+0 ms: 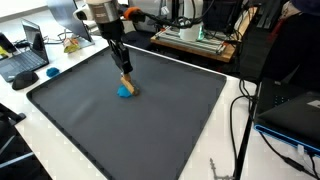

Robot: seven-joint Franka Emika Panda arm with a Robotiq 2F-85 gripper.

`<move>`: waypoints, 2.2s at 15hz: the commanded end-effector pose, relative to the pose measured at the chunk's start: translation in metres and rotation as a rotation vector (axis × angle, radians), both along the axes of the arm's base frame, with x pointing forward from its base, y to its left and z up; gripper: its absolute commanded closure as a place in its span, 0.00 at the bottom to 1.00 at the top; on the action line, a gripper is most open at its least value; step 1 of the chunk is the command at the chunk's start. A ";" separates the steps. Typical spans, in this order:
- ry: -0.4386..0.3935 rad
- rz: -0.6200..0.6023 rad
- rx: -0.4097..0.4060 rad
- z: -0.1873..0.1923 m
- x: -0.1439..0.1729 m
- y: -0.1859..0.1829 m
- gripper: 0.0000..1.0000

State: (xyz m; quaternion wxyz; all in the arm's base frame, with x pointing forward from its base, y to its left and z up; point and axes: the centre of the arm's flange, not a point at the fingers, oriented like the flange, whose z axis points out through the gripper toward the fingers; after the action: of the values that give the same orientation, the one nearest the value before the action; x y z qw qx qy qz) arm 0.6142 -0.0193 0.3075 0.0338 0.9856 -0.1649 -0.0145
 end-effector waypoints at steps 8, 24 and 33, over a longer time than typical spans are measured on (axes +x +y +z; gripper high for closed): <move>0.148 0.079 0.015 -0.034 0.010 -0.012 0.78; 0.205 0.163 0.029 -0.030 0.004 -0.016 0.78; 0.188 0.162 0.030 -0.004 -0.024 -0.020 0.78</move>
State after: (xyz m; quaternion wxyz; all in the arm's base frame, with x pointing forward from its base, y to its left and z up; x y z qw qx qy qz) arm 0.6147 -0.0293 0.2944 0.0365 0.9899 -0.0854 -0.1068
